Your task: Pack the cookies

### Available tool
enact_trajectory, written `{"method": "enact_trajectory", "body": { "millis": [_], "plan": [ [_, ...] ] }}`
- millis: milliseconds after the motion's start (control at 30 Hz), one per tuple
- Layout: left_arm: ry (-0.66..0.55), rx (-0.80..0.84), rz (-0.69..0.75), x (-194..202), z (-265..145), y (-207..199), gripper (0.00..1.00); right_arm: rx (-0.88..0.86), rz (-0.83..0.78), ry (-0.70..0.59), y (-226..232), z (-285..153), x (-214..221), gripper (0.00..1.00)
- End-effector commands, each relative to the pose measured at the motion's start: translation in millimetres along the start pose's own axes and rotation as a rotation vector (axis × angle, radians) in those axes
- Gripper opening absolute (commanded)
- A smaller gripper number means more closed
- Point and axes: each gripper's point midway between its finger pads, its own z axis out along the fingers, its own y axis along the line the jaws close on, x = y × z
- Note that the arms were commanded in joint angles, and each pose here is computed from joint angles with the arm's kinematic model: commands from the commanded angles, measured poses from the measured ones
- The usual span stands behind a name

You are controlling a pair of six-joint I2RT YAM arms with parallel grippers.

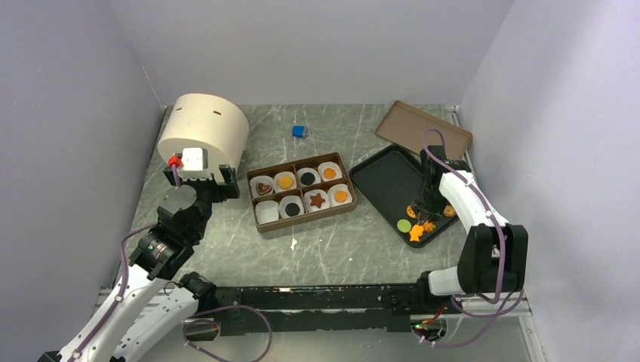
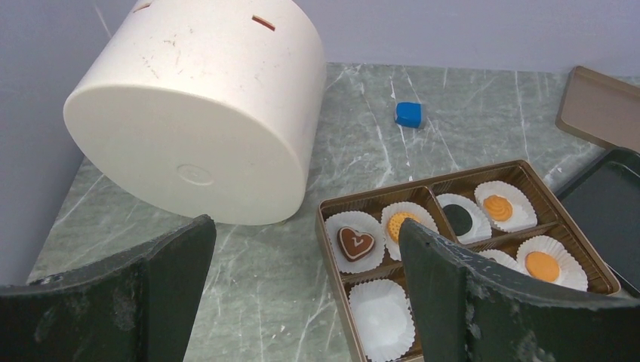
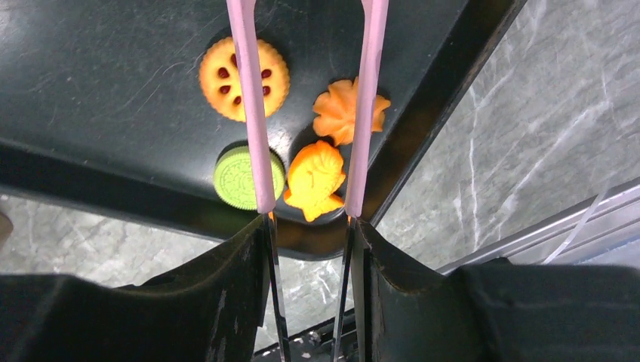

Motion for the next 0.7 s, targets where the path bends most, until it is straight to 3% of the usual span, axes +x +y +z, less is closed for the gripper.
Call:
{"method": "enact_trajectory", "body": {
  "millis": [0,667],
  "plan": [
    [-0.041,0.009,-0.014,-10.3,0.9,-3.2,0.96,-0.011,0.013,-0.014,-3.7,11.2,-11.6,0.43],
    [-0.028,0.012,-0.004,-6.6,3.2,-5.4,0.96,-0.123,0.041,0.049,3.3,38.6,-15.6,0.41]
  ]
}}
